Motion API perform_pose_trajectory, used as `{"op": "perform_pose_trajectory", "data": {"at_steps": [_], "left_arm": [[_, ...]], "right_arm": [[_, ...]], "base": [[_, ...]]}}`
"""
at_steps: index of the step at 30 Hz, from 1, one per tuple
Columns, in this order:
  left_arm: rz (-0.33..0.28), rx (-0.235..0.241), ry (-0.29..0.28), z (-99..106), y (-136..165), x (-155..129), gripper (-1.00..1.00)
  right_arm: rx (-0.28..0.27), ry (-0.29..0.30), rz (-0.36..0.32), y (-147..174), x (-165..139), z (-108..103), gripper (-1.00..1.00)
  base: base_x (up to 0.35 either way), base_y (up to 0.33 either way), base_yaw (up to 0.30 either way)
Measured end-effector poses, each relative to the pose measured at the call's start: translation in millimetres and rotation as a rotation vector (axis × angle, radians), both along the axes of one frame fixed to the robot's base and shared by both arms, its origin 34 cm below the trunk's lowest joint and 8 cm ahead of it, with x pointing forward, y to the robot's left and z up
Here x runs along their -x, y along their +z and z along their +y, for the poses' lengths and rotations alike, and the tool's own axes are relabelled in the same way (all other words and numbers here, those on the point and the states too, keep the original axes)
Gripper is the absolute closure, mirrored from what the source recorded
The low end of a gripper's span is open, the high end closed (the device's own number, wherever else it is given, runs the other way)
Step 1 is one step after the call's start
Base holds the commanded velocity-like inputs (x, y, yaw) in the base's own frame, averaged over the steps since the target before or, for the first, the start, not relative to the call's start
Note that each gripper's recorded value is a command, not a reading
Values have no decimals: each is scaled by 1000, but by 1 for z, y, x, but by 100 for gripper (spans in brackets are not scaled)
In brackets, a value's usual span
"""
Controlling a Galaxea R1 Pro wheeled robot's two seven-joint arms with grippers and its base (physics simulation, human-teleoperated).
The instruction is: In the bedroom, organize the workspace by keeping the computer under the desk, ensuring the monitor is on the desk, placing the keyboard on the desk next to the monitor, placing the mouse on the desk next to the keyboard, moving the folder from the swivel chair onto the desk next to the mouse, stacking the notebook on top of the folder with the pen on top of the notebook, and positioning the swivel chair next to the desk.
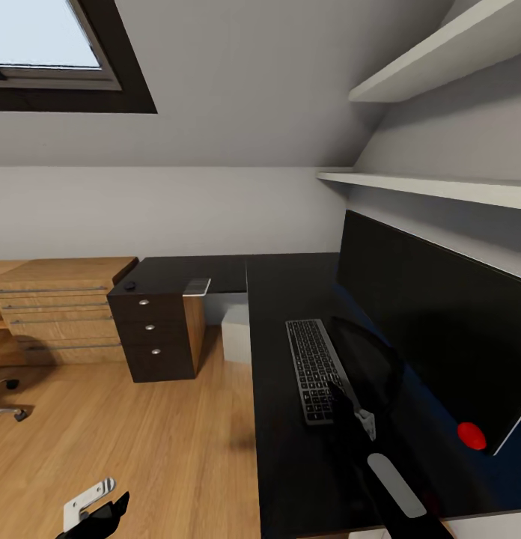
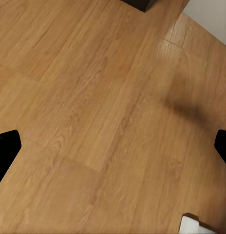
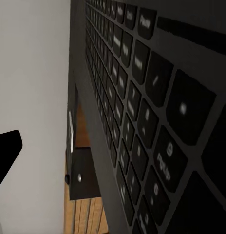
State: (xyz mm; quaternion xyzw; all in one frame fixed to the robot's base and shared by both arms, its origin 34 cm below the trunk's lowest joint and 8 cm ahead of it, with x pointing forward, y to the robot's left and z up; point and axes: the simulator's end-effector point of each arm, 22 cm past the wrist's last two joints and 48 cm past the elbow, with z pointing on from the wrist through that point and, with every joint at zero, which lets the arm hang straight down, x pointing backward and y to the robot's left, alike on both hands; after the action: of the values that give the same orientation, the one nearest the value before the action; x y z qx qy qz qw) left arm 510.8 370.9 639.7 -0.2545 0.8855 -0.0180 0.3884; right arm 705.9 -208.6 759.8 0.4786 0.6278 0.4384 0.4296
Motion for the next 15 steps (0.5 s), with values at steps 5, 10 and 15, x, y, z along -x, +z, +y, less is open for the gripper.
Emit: {"op": "perform_pose_trajectory", "data": {"at_steps": [5, 10, 15], "left_arm": [[1, -1, 0, 0, -1, 0, -100], [3, 0, 0, 1, -1, 0, -100], [3, -1, 0, 1, -1, 0, -100]], "right_arm": [[-2, 2, -1, 0, 0, 1, -100], [-2, 1, 0, 0, 0, 1, -100], [-4, 2, 0, 0, 0, 1, -100]], "base": [[-87, 0, 0], [-289, 0, 0], [-326, -58, 0]]}}
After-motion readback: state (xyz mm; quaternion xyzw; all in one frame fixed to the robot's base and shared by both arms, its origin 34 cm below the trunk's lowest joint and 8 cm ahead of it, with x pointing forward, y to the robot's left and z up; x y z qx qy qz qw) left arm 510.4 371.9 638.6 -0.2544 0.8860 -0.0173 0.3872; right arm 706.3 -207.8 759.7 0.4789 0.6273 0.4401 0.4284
